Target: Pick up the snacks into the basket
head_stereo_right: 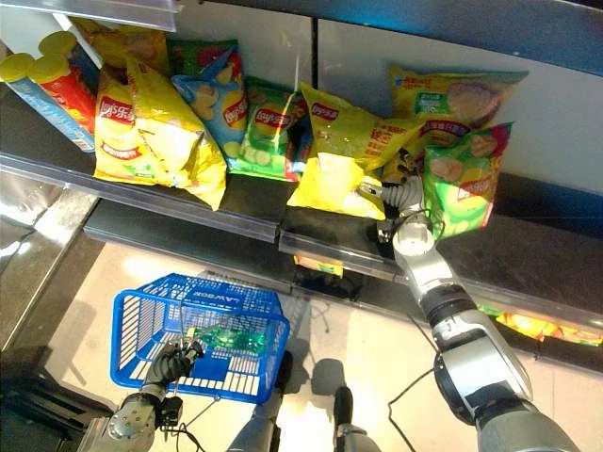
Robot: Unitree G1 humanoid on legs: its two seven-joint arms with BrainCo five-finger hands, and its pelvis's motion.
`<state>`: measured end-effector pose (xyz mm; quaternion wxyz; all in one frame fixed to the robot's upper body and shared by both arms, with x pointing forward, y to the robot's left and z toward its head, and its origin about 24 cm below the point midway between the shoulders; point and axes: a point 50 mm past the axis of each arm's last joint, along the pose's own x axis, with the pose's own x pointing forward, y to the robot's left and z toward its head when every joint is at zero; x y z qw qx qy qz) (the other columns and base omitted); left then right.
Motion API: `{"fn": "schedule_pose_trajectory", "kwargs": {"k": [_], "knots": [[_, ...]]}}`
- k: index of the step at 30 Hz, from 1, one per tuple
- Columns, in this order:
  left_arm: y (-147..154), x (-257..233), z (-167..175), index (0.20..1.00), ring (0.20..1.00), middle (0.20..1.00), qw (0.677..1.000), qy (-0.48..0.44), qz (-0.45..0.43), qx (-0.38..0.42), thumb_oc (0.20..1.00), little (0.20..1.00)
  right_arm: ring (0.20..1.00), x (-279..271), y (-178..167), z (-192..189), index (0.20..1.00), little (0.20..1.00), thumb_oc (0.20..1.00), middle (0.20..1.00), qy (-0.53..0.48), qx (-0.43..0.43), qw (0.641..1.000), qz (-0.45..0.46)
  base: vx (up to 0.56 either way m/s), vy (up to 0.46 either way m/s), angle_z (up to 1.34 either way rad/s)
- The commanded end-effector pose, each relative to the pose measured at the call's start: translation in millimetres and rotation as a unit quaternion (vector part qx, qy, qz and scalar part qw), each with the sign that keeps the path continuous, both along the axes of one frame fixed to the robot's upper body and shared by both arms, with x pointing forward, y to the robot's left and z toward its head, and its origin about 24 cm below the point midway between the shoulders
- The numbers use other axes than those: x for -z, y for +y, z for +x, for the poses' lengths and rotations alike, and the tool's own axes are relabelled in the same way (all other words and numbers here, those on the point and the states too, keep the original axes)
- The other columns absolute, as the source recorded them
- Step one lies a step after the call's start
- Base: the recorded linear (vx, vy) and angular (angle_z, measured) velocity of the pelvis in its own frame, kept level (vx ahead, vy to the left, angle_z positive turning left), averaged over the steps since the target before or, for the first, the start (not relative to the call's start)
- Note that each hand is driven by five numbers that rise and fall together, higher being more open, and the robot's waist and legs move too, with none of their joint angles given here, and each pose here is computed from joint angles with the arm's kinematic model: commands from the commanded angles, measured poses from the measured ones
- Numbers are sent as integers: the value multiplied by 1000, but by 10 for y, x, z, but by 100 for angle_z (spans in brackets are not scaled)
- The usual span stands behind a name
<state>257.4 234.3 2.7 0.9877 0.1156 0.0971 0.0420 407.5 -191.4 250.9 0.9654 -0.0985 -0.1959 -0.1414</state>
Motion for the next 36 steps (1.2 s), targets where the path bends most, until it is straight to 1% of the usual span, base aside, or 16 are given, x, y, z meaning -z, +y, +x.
{"fn": "schedule_pose_trajectory", "kwargs": {"k": [1,2,3,4,6,7,8,10,11,12,13,21,32,34,35,36], "knots": [[-81,-296,52,200,200,200,996,-78,-4,36,200,200,1000,-370,6,-43,1000,1000,1000,1000,-63,-3,998,8,40,-21,11],[-94,-304,61,200,200,200,996,-79,-6,36,200,200,1000,-392,20,-31,1000,1000,1000,1000,-63,-6,998,28,23,-14,10],[-93,-305,62,200,200,200,996,-79,-6,36,200,200,1000,-394,20,-31,1000,1000,1000,1000,-63,-6,998,28,40,-19,13],[-98,-306,71,200,200,200,996,-79,-7,35,200,200,1000,-383,56,-9,1000,1000,1000,1000,-59,-14,997,57,17,-6,8],[-96,-302,73,200,200,200,996,-78,-5,34,200,200,1000,-376,87,2,1000,1000,1000,1000,-56,-20,996,66,11,-3,3],[-107,-309,83,200,200,200,996,-80,-5,35,200,200,1000,-351,187,23,1000,1000,1000,1000,-48,-37,996,72,0,0,0],[-106,-310,83,200,200,200,996,-80,-5,34,200,200,1000,-352,189,24,1000,1000,1000,1000,-48,-37,996,72,0,0,0],[-115,-312,95,200,200,200,996,-80,-4,35,200,200,1000,-295,339,51,1000,1000,1000,1000,-32,-63,995,74,0,0,0],[-117,-308,102,200,200,200,996,-78,-4,35,200,200,398,-259,483,75,398,398,398,398,-16,-85,994,65,0,0,0],[-115,-308,102,200,200,200,996,-78,-4,35,200,200,200,-260,485,75,200,200,200,200,-16,-85,994,65,0,0,0],[-111,-307,106,200,200,200,996,-77,-5,33,200,200,200,-248,619,90,200,200,200,200,-6,-109,991,73,-2,-9,-3],[-86,-306,97,200,200,200,997,-74,-5,33,200,200,200,-306,784,93,200,200,200,200,-3,-123,991,43,-1,-1,-1],[-72,-276,96,200,200,200,997,-63,2,34,200,200,200,-232,710,48,200,200,200,200,-8,-131,991,37,0,0,0],[-52,-259,90,200,200,200,998,-57,6,31,200,200,200,-211,664,8,200,200,200,200,-17,-142,988,49,-10,18,1],[-22,-225,81,200,200,200,998,-47,12,27,200,200,200,-186,600,-54,200,200,200,200,-31,-163,983,78,0,0,0],[-24,-223,79,200,200,200,998,-47,12,28,200,200,200,-181,596,-56,200,200,200,200,-30,-163,983,78,0,0,0]]}}
